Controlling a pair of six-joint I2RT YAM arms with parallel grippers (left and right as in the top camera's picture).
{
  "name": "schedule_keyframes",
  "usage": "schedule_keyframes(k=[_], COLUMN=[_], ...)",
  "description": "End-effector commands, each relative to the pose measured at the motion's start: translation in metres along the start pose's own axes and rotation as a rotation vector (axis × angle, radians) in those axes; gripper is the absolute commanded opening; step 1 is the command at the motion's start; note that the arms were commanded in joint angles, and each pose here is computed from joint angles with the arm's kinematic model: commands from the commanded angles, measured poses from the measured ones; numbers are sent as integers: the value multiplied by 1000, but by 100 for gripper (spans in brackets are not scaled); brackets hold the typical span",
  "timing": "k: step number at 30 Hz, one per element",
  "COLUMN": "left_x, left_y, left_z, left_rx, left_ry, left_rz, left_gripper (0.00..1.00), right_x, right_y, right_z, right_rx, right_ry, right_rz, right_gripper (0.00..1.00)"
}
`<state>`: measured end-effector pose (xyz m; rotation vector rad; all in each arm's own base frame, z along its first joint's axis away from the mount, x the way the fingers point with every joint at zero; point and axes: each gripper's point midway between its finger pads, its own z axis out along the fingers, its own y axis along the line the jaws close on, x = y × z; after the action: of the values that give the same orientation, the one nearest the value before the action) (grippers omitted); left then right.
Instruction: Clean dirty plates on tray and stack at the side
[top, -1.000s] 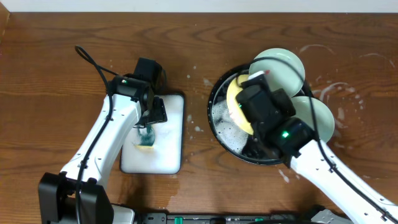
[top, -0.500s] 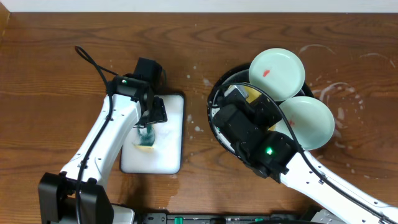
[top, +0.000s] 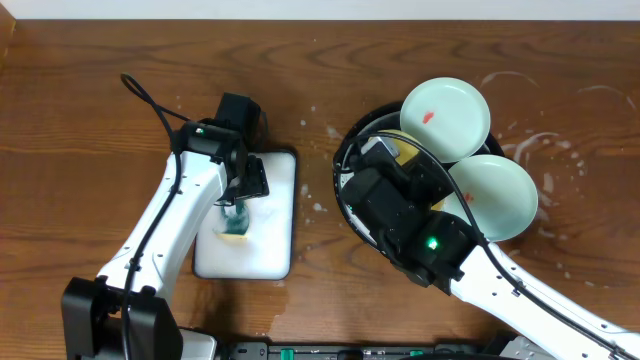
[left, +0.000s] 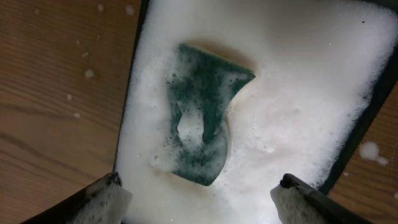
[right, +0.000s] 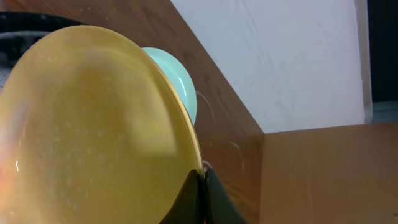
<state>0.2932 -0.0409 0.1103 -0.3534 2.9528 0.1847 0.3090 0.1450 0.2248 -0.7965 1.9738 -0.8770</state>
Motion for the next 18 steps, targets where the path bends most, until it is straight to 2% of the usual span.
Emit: schedule_keyframes(k=[1, 18], left_x=[1, 1], left_y=[2, 2], left_z=[-1, -1], left_rx=[0, 0], left_ry=[-2, -2], left_rz=[-10, -10], left_gripper=[81, 81], right_x=[-6, -5], right_y=[-15, -15], right_z=[-6, -6], right_rx=[48, 47], right_ry=[-14, -12], right_rz=[23, 17], right_gripper=[1, 1])
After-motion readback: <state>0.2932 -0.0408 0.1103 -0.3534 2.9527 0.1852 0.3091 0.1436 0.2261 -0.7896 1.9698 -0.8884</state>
